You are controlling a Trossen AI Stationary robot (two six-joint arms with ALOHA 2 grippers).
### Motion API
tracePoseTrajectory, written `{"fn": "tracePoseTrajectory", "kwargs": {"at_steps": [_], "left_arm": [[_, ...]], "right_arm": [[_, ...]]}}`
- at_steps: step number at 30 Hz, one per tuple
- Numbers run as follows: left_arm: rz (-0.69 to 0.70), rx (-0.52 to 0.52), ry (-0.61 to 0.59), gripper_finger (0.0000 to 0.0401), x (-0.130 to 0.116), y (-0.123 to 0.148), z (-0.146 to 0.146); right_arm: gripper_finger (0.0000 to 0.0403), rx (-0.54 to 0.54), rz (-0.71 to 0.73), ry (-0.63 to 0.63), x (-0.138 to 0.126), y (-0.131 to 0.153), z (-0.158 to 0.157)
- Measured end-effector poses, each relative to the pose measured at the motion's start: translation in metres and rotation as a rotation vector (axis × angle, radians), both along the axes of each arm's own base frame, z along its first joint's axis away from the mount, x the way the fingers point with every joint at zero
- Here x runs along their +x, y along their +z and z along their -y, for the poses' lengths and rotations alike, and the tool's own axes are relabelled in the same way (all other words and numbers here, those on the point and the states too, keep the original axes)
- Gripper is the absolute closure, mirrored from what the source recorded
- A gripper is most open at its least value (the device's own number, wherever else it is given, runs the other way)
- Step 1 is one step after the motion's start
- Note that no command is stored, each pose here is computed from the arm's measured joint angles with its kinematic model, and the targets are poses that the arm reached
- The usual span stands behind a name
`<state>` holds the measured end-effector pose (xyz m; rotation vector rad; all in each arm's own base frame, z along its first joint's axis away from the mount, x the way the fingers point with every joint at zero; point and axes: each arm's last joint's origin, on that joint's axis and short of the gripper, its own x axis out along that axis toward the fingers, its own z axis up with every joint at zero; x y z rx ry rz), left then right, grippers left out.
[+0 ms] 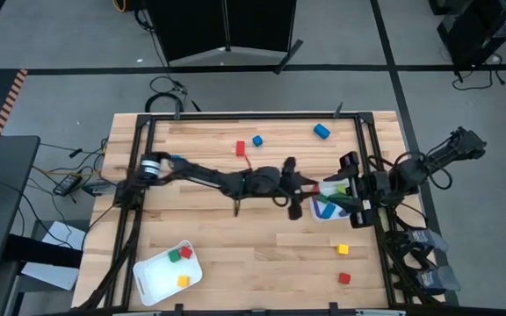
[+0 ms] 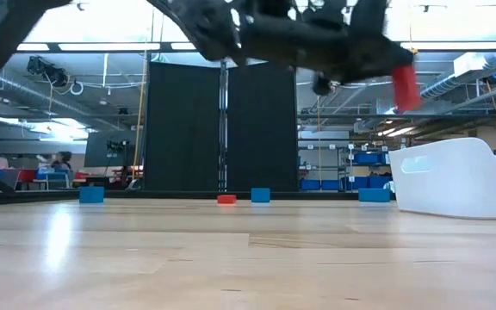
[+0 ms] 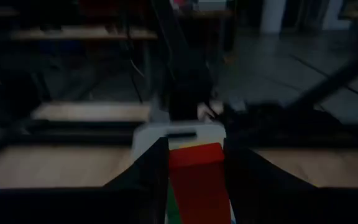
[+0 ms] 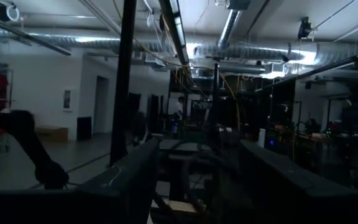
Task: Sort blocks by size
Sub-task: Put the red rectangular block into the top white bin, then put the yellow square block into the bottom white bin
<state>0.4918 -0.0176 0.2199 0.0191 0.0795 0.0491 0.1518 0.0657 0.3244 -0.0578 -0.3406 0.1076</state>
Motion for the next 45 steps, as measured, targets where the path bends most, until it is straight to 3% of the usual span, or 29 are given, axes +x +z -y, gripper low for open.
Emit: {"fn": "tracePoseTrajectory", "kwargs": {"at_steps": [8, 14, 18, 22, 27, 31, 34, 41, 45], "left_arm": [[-0.006, -0.106, -0.024, 0.0267, 0.034, -0.028, -0.007], [-0.051, -0.104, -0.016, 0.0145, 0.032, -0.025, -0.012], [0.006, -0.099, 0.012, 0.0146, 0.02, -0.014, -0.015], [0.048, -0.121, 0.065, 0.0197, -0.016, -0.021, -0.025], [0.19, -0.159, 0.125, 0.0256, -0.092, -0.008, -0.036], [0.206, -0.172, 0.158, 0.027, -0.138, 0.001, -0.037], [0.246, -0.159, 0.174, 0.0269, -0.161, 0.015, -0.035], [0.312, -0.161, 0.151, 0.0268, -0.192, 0.035, -0.026], [0.294, -0.158, 0.129, 0.0268, -0.203, 0.039, -0.019]], "right_arm": [[0.0176, 0.009, -0.036, -0.01, 0.003, -0.004, -0.002], [0.0167, 0.028, -0.157, -0.015, 0.004, -0.015, -0.007], [0.0166, 0.062, -0.232, 0.018, 0.004, -0.023, -0.011], [0.0167, 0.074, -0.341, 0.076, 0.0, -0.033, -0.019], [0.0166, 0.192, -0.628, 0.172, -0.007, -0.06, -0.031], [0.0166, 0.345, -0.899, 0.154, -0.007, -0.085, -0.037], [0.0166, 0.399, -1.115, 0.111, -0.002, -0.092, -0.046], [0.0167, 0.293, -1.457, -0.084, 0.018, -0.083, -0.084], [0.0164, 0.211, -1.614, -0.227, 0.024, -0.093, -0.111]]}}
